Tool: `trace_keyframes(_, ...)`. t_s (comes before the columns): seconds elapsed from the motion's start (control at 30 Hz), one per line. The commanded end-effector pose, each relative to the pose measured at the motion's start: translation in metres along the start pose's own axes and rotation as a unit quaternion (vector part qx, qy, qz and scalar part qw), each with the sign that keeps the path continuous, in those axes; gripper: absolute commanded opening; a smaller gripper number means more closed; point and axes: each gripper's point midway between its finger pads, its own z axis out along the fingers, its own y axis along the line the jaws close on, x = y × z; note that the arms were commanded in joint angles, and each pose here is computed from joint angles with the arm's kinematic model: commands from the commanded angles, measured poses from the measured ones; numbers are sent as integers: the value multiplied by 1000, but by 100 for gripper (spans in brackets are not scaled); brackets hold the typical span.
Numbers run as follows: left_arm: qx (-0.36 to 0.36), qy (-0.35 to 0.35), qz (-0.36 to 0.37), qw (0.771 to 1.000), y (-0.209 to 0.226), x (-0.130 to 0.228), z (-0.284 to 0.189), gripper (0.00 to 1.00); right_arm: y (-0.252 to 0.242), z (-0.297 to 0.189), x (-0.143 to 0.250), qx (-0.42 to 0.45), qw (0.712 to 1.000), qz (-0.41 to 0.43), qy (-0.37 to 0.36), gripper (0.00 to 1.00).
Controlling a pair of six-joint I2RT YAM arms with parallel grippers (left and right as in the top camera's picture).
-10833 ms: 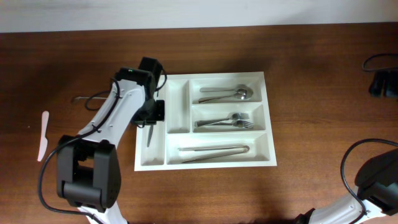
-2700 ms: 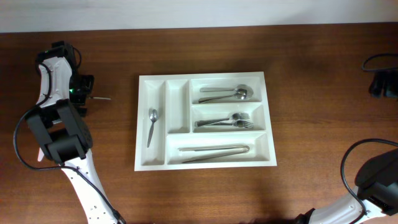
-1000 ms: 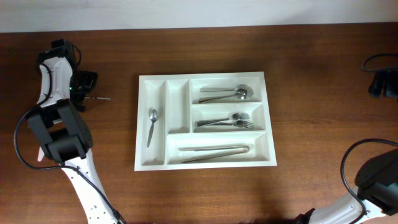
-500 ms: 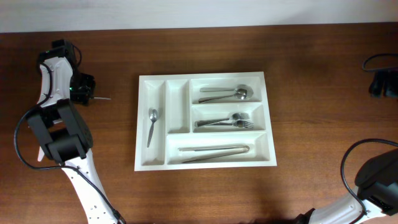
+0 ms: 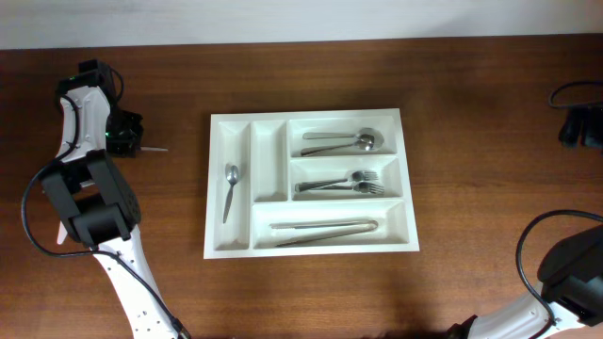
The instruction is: Pack container
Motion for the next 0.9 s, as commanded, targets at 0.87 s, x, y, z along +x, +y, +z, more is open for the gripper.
trace_keyframes(0.87,5,-4,100,995,-10,-7,6,2,-3,-1,1,2,1000,7,0,99)
